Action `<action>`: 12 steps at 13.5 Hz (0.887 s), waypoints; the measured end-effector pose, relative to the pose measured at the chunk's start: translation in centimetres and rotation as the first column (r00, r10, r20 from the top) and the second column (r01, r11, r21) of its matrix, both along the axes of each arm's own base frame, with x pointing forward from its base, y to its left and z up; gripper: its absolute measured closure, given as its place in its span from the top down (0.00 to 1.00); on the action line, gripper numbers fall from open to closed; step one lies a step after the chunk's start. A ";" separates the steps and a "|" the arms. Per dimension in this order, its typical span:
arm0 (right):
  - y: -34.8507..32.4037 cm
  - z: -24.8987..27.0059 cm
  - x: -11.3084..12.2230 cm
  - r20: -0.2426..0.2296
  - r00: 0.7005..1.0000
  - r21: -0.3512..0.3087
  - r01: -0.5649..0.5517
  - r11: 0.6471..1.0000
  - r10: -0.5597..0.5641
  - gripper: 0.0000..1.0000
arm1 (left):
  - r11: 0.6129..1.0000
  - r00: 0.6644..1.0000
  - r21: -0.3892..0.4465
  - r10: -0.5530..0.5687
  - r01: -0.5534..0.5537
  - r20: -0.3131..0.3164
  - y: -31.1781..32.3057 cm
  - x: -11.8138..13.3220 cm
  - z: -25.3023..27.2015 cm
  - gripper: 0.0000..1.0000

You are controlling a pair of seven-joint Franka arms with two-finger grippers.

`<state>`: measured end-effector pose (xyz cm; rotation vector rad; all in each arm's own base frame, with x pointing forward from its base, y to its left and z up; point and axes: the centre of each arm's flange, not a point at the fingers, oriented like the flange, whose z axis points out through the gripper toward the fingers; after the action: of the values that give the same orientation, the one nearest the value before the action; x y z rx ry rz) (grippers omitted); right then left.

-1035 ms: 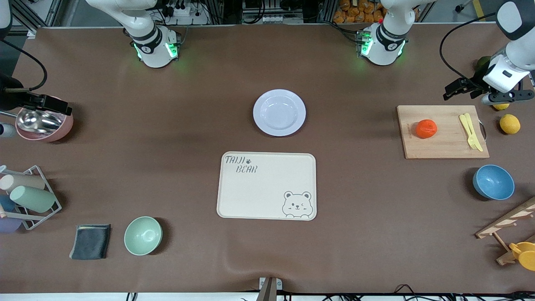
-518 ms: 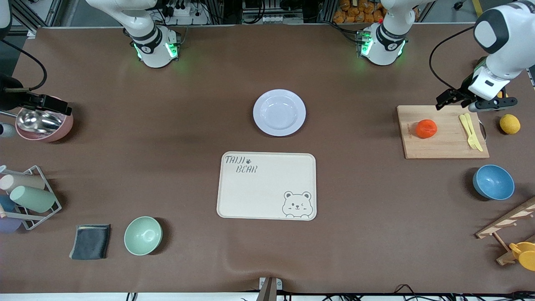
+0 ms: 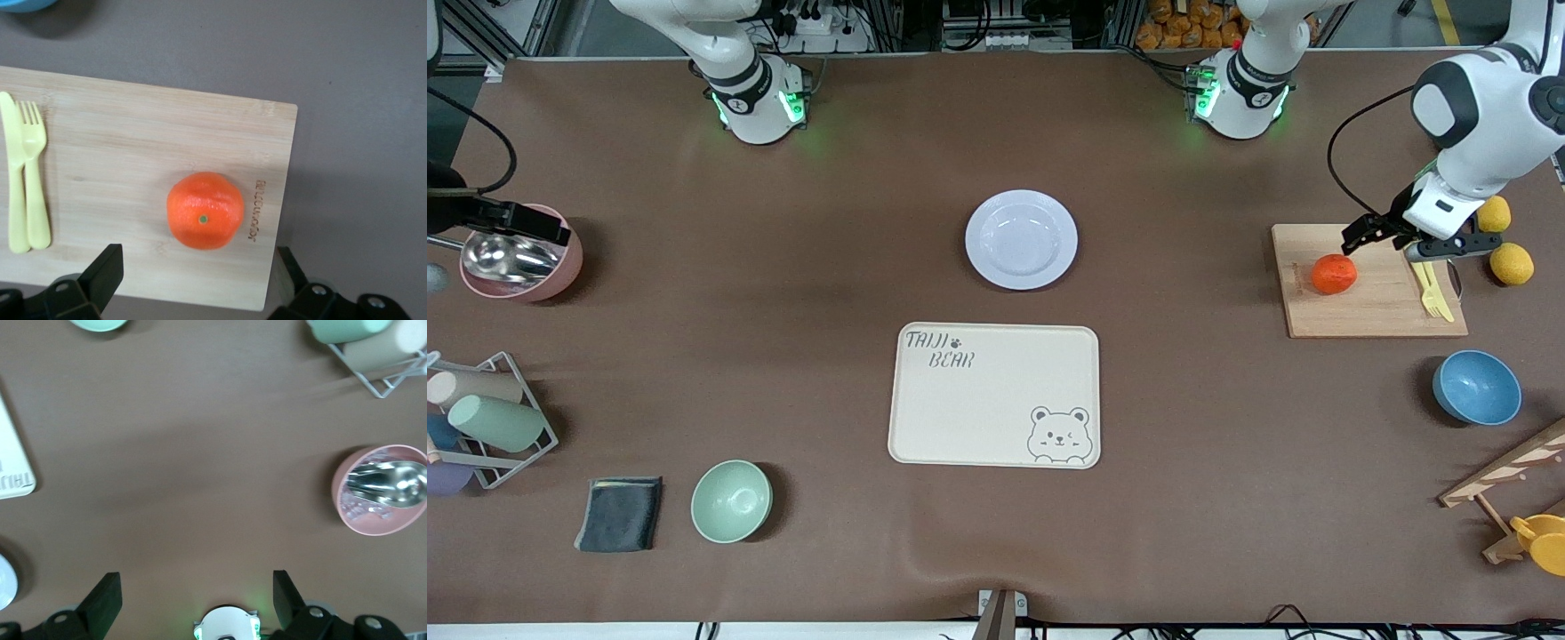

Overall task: Place orange and plate with both arms
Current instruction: 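Lower the left gripper onto the orange and close it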

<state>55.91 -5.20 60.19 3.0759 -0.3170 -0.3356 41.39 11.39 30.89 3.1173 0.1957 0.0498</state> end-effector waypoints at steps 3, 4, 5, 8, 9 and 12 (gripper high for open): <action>-4.0 -1.0 0.4 0.009 0.998 -0.017 0.064 0.998 -0.064 1.00 | 1.000 1.000 0.001 -0.010 0.010 -0.005 -0.3 0.5 -2.4 1.00; -5.6 -1.6 0.8 0.022 0.996 -0.020 0.090 0.996 -0.089 1.00 | 1.000 1.000 0.002 -0.016 0.016 -0.003 -0.5 0.7 -3.1 1.00; -7.3 -2.2 1.1 0.037 0.993 -0.022 0.117 0.993 -0.116 1.00 | 1.000 1.000 0.003 -0.022 0.022 -0.001 -0.8 0.9 -3.8 1.00; -11.1 -2.9 1.2 0.068 0.983 -0.025 0.172 0.985 -0.170 1.00 | 1.000 1.000 0.001 -0.027 0.027 -0.008 -1.0 1.0 -5.3 1.00; -11.2 -3.0 1.3 0.068 0.983 -0.026 0.174 0.984 -0.172 1.00 | 1.000 1.000 0.000 -0.027 0.027 -0.011 -1.0 1.0 -5.6 1.00; -9.5 -4.3 2.2 0.046 0.989 -0.020 0.140 0.990 -0.139 1.00 | 0.999 0.999 0.004 -0.051 0.051 -0.001 -0.8 1.1 -7.1 1.00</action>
<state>58.10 -14.67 55.93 3.0491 -0.5352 -0.2650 42.53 10.55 23.79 3.1249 0.1162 0.0486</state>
